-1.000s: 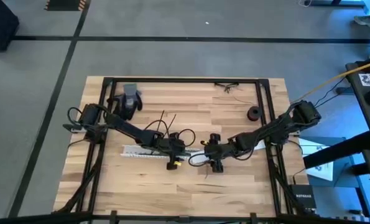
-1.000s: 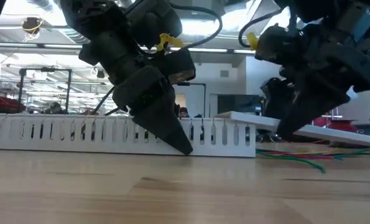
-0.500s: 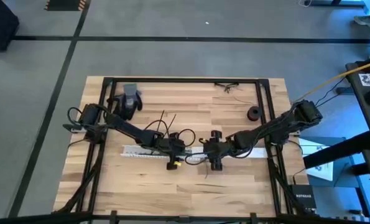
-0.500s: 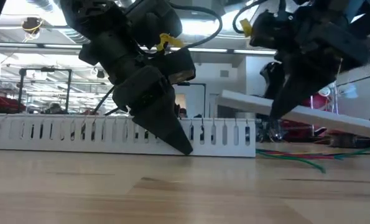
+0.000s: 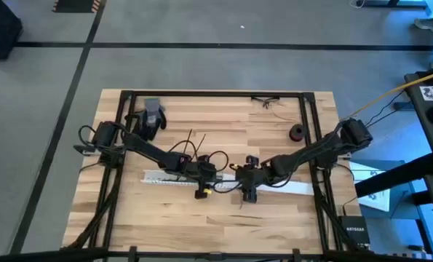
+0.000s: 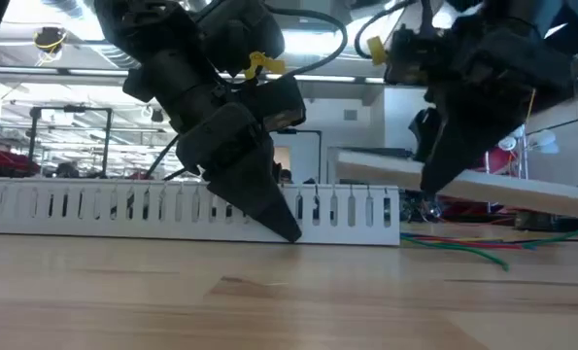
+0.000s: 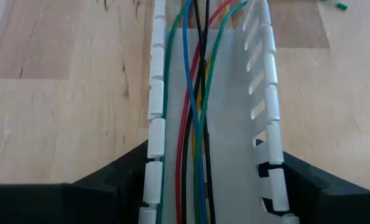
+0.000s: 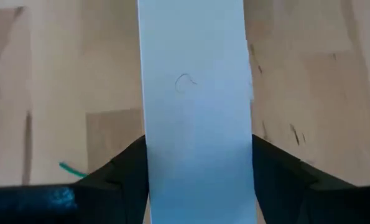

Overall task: Ziptie cables
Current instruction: Close the white cable duct

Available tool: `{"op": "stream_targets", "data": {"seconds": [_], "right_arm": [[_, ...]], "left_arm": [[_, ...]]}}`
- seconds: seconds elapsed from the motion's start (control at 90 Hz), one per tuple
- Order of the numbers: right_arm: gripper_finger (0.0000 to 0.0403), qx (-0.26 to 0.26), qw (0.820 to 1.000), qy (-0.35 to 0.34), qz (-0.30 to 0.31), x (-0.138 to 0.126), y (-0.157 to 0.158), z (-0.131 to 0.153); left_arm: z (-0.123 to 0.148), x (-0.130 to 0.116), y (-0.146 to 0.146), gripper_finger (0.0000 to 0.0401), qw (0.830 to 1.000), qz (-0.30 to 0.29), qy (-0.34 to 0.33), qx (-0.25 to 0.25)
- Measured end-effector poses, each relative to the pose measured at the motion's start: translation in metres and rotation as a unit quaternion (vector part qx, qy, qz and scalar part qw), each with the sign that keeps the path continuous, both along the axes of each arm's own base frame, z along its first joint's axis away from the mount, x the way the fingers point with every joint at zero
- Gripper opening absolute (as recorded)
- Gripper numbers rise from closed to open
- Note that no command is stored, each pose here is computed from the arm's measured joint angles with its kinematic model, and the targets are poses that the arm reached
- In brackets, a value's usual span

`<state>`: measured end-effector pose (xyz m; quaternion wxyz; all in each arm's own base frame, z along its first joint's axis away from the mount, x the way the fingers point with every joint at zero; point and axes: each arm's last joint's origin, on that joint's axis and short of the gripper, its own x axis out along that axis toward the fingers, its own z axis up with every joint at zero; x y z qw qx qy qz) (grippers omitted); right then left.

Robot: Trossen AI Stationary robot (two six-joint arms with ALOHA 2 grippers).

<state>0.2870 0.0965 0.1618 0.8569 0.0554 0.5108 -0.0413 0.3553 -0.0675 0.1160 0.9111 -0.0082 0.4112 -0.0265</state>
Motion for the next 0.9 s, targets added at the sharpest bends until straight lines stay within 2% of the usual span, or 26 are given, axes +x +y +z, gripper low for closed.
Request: {"op": "stream_targets", "data": {"seconds": [0.144, 0.356, 0.511, 0.744, 0.9], "right_arm": [[0.0219, -0.005, 1.000, 0.004, 0.004, 0.002, 0.005, -0.003], [0.0219, -0.078, 0.997, 0.020, 0.015, 0.006, 0.018, 0.011], [0.0219, -0.078, 0.997, 0.028, -0.001, 0.014, 0.021, 0.016], [0.0222, -0.077, 0.996, 0.046, 0.001, 0.023, 0.024, 0.005], [0.0226, -0.095, 0.994, 0.060, -0.002, 0.020, 0.023, 0.002]], "left_arm": [[0.000, 0.000, 0.000, 0.0235, 1.000, 0.000, 0.000, 0.000], [0.000, 0.000, 0.000, 0.0235, 1.000, -0.002, -0.003, 0.002], [0.001, 0.001, 0.000, 0.0235, 1.000, -0.003, -0.005, 0.001], [0.001, 0.001, 0.000, 0.0235, 1.000, -0.002, -0.007, 0.001], [0.001, 0.001, 0.000, 0.0235, 1.000, -0.003, -0.008, 0.001]]}}
